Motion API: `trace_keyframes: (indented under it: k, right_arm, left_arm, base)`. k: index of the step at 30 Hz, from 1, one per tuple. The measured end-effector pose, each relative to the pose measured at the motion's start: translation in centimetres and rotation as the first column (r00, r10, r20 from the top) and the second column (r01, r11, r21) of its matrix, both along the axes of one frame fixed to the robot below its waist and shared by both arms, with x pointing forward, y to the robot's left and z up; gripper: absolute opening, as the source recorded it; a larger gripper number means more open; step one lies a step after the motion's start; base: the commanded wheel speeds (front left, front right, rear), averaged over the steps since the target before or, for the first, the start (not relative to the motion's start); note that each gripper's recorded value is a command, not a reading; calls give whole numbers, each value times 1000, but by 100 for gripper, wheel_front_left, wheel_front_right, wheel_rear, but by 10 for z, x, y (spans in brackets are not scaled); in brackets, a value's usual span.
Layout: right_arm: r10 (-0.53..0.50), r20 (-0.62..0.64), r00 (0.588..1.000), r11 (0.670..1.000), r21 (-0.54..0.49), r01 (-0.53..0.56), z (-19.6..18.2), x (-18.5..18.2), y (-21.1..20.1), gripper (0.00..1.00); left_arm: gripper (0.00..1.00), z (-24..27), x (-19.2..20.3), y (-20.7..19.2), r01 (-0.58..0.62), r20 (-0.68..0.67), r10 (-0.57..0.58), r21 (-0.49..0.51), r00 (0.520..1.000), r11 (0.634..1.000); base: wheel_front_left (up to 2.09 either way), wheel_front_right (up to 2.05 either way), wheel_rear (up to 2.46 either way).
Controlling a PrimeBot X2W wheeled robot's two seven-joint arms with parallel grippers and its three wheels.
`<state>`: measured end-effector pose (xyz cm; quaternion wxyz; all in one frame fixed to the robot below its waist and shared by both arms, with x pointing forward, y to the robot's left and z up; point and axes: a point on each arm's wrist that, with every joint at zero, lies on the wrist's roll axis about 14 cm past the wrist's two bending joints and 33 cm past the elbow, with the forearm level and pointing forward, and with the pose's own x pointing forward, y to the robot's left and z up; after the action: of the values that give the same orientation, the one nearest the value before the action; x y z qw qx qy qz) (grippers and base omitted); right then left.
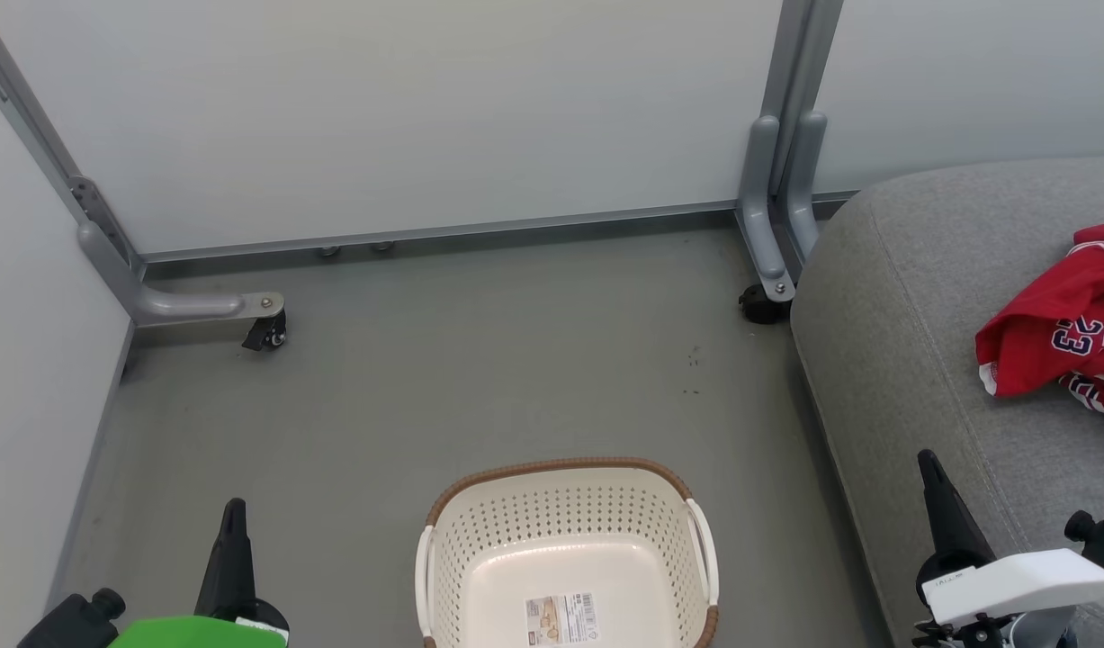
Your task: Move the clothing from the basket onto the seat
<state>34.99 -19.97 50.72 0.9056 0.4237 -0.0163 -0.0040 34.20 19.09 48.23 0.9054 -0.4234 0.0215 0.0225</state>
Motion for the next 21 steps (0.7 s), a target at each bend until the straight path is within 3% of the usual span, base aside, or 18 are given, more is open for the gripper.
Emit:
trace_keyframes:
  k: [21]
  right_arm:
    - [5,-22,1000,973,231,0,-3,12,-1,0]
  left_arm:
    - [0,5,15,3,-9,2,10,-234,1000,972]
  base:
    - [0,0,0]
